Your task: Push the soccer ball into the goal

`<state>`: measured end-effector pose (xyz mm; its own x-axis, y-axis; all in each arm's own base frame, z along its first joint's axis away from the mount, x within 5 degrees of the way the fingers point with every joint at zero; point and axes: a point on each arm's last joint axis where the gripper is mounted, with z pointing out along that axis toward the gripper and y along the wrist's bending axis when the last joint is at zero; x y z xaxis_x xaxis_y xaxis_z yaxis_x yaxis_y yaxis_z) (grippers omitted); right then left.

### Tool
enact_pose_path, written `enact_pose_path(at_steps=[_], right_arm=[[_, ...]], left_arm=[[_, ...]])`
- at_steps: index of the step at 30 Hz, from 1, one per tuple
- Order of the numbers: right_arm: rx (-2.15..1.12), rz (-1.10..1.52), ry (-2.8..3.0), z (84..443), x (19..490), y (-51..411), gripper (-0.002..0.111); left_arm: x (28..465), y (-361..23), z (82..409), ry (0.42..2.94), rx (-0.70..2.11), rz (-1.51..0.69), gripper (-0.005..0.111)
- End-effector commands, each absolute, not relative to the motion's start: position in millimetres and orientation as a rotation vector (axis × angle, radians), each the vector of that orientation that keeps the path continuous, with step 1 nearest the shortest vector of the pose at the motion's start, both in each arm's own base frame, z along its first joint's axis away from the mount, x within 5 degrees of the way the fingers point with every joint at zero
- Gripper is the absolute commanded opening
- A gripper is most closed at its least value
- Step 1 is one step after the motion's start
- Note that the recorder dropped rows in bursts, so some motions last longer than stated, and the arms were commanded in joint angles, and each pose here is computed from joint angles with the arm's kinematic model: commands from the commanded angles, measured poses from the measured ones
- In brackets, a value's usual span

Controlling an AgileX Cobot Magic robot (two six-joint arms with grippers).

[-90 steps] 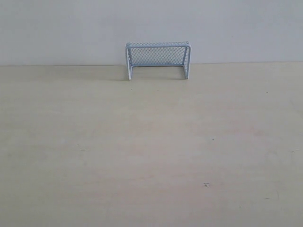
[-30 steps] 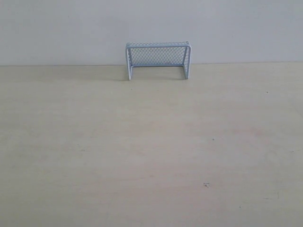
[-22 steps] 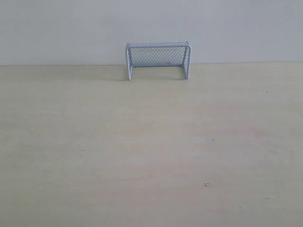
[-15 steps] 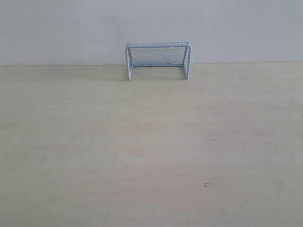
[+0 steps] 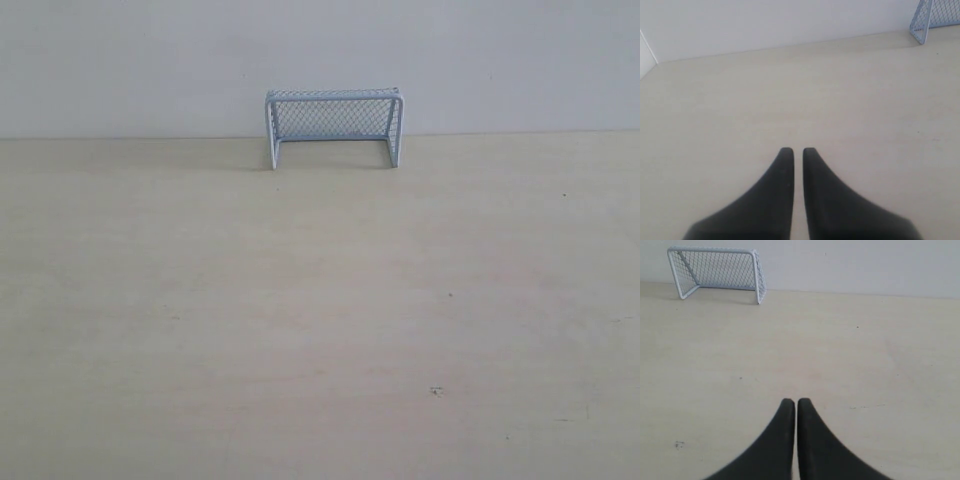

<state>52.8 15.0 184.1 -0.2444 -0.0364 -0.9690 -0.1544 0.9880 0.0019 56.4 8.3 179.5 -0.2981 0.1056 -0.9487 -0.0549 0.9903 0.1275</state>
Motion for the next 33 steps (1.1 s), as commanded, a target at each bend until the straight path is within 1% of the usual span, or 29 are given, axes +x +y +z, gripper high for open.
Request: enact_pose_path(at_steps=[1,9,14,19,24,33], right_arm=[[-0.147,0.1,1.82,182,53,15,0.0],[-0.085,0.12,1.835,181,53,13,0.0],[0.04,0.111,1.851,180,53,6,0.0],[0.011,0.055,1.855,180,53,4,0.0],[0.081,0.066,1.855,180,53,2,0.0],[0.079,0.061,1.853,180,53,1,0.0]], left_arm=[[57,8,181,1.864,0.036,0.145,0.006],[57,8,181,1.864,0.036,0.145,0.006],[57,8,181,1.864,0.036,0.145,0.006],[57,8,181,1.864,0.036,0.145,0.006],[57,8,181,1.864,0.036,0.145,0.006],[57,8,181,1.864,0.036,0.145,0.006]])
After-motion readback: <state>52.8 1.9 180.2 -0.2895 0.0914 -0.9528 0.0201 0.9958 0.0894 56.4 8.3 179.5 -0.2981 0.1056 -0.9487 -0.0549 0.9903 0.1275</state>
